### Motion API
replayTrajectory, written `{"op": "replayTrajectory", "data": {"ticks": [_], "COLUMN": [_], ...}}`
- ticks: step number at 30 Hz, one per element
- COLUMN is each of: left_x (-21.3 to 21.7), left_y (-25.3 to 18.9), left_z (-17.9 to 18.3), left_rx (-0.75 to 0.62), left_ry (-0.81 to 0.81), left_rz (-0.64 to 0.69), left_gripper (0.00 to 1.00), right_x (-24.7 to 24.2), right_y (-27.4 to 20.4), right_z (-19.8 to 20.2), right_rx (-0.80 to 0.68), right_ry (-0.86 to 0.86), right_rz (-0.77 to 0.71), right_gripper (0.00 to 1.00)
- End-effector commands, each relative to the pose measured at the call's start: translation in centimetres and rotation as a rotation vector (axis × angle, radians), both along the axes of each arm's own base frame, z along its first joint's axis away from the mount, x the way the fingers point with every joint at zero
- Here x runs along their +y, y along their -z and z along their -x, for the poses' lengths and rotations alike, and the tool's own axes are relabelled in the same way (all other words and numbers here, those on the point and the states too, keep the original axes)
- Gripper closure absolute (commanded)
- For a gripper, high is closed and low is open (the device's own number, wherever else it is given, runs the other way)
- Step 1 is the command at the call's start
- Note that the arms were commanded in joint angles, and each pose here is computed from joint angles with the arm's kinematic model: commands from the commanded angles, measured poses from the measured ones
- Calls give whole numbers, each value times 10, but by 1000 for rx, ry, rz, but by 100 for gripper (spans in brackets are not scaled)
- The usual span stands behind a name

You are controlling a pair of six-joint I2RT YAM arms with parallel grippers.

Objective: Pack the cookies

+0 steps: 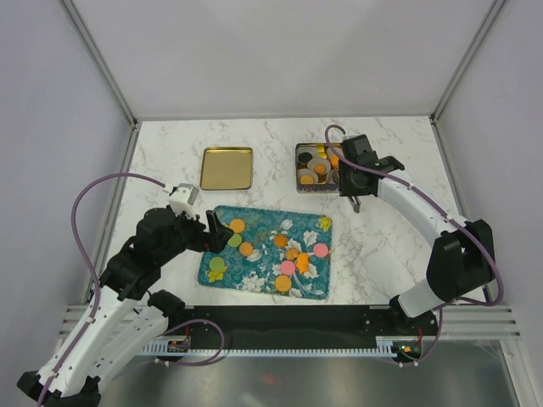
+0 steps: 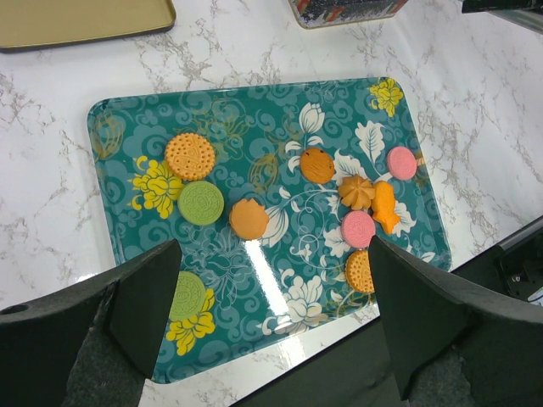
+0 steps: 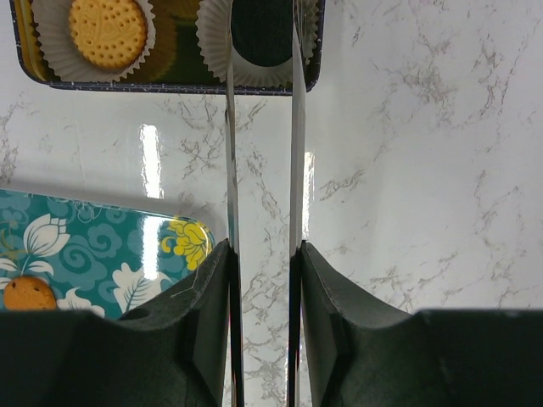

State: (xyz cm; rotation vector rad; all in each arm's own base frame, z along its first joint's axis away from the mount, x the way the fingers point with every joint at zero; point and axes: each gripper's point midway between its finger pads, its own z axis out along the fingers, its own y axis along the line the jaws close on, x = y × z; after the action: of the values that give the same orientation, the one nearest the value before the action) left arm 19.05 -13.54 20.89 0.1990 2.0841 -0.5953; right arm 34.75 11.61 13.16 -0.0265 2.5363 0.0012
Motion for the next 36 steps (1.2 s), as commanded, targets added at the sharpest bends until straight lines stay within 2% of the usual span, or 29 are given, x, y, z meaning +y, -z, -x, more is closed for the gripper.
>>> {"op": "replayTrajectory", "data": {"ticks": [1,6,16,26,30,32,36], "left_x": [-4,-4,-4,-4,-5,-6,-6], "left_y": [-8,-9,-8,-7,-8,-7,-9], "left_z": [-2,-2,-2,-3,-3,-1,0], "left_rx": [-37,-38,-35,-32,-32,-29,-36], "left_ry": [24,25,21,21,27,34,41], "left_rz": [6,5,3,2,3,5,10], "left_gripper": [0,0,0,0,0,0,0], "right_x": [2,1,2,-3,-36,-69,-113], "right_y": [-23,-26,-32,-48,-67,-68,-36], "right_z": [-8,-7,-9,-15,-32,-41,-52], "right_rx": [-88,-95,-106,-138,-180,-189,-165], "right_ry": [-12,-13,-21,-10,68,163,313], "right_rz": [-33,-36,-44,-46,-59,-61,-56], "right_gripper": [63,55,47,46,46,46,46]}}
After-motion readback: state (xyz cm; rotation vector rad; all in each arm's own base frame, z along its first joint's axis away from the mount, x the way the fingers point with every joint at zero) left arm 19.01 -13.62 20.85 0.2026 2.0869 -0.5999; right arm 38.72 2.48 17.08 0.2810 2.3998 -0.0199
